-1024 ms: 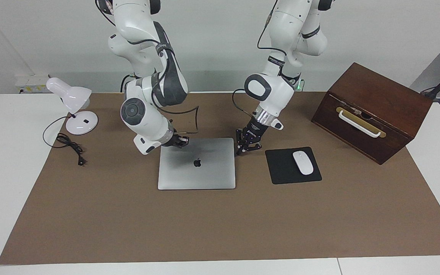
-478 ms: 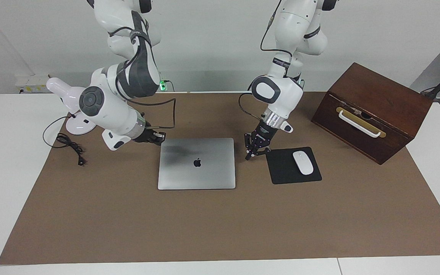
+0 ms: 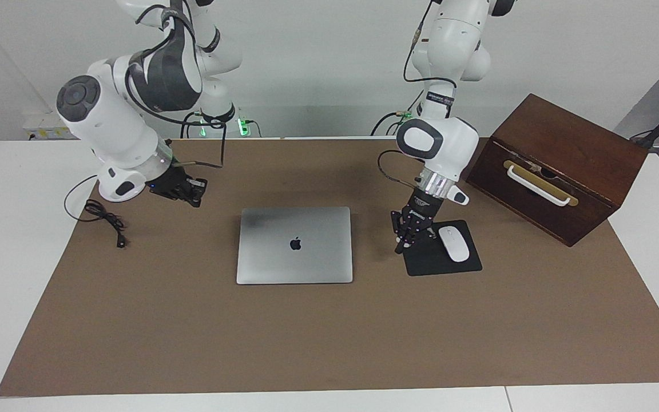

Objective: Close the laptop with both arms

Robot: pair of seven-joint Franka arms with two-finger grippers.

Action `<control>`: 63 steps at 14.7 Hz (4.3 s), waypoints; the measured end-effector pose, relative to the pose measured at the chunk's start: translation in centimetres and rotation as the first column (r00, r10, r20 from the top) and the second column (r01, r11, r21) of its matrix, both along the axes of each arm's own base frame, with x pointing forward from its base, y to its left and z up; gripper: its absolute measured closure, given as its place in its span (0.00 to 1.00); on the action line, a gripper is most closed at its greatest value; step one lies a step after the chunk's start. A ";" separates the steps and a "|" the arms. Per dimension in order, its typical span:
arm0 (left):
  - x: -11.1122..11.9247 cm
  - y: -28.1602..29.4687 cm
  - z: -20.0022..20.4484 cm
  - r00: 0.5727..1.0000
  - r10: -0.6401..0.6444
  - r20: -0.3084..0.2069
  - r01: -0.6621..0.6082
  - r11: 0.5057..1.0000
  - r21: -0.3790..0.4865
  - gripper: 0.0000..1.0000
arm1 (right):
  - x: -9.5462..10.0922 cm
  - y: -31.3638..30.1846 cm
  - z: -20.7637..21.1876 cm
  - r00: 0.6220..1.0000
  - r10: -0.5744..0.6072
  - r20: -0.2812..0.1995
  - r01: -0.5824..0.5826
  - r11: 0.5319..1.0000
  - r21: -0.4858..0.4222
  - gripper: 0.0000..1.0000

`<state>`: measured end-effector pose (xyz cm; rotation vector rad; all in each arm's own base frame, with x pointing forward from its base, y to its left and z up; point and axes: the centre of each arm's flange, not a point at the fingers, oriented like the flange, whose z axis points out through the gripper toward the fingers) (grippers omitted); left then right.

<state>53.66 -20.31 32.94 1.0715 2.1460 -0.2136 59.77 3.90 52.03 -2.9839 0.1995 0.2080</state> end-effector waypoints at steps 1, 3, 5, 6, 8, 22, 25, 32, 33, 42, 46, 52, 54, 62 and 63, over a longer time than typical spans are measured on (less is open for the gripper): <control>0.5 0.8 0.2 1.000 -0.012 0.016 0.012 1.000 0.023 0.99 | -0.3 -0.7 1.0 1.000 0.009 0.018 -0.008 1.000 -0.013 0.99; 1.6 2.7 0.7 0.999 -0.014 0.041 0.012 0.999 0.050 0.99 | -0.9 -1.7 2.6 0.998 0.033 0.046 -0.031 0.999 -0.045 0.99; 2.7 4.1 1.2 0.994 -0.074 0.077 0.066 0.993 0.098 0.99 | -1.5 -2.5 4.1 0.996 0.058 0.073 -0.052 0.995 -0.084 0.99; 3.2 4.6 1.5 0.986 -0.130 0.100 0.115 0.983 0.142 0.99 | -1.8 -2.8 4.9 0.994 0.072 0.086 -0.063 0.993 -0.103 0.99; 4.1 5.1 2.1 0.956 -0.261 0.132 0.228 0.948 0.222 0.99 | -2.4 -3.7 6.4 0.989 0.096 0.110 -0.082 0.989 -0.127 0.99; 6.0 6.7 2.9 0.099 -0.988 -0.118 0.723 -0.010 0.690 0.99 | -6.6 -7.6 12.2 0.987 0.064 0.150 -0.043 0.990 -0.137 0.00; 6.6 7.4 5.0 -0.062 -0.967 -0.246 0.733 -0.211 0.647 0.99 | -7.0 -7.9 12.5 0.988 0.059 0.145 -0.039 0.990 -0.136 0.00; 4.0 10.6 10.3 -0.230 -0.889 -0.396 0.739 -0.425 0.523 0.99 | -7.3 -8.5 12.9 0.987 0.048 0.150 -0.028 0.990 -0.137 0.00; 3.4 10.7 11.1 -0.252 -0.879 -0.405 0.744 -0.444 0.499 0.99 | -7.3 -8.5 12.9 0.988 0.048 0.150 -0.027 0.990 -0.137 0.00; -2.7 14.4 18.2 -0.356 -0.859 -0.368 0.786 -0.488 0.379 0.99 | -7.3 -8.6 13.1 0.987 0.054 0.152 -0.029 0.986 -0.162 0.00; -1.8 16.6 17.7 -0.323 -0.870 -0.373 0.794 -0.463 0.394 0.74 | -7.3 -8.6 13.1 0.987 0.054 0.153 -0.029 0.986 -0.162 0.00; -0.5 17.6 18.3 -0.297 -0.874 -0.383 0.791 -0.450 0.415 0.08 | -7.3 -8.4 13.1 0.987 0.056 0.152 -0.031 0.986 -0.162 0.00; -0.5 16.9 18.3 -0.311 -0.867 -0.389 0.783 -0.466 0.412 0.00 | -7.4 -8.4 13.1 0.988 0.056 0.143 -0.032 0.986 -0.161 0.00; -0.2 15.0 22.8 -0.385 -0.791 -0.475 0.733 -0.575 0.363 0.00 | -7.7 -8.4 12.8 0.992 0.056 0.111 -0.038 0.987 -0.157 0.00; -0.4 14.7 23.6 -0.394 -0.786 -0.476 0.731 -0.582 0.356 0.00 | -7.8 -8.4 12.8 0.992 0.056 0.110 -0.038 0.987 -0.157 0.00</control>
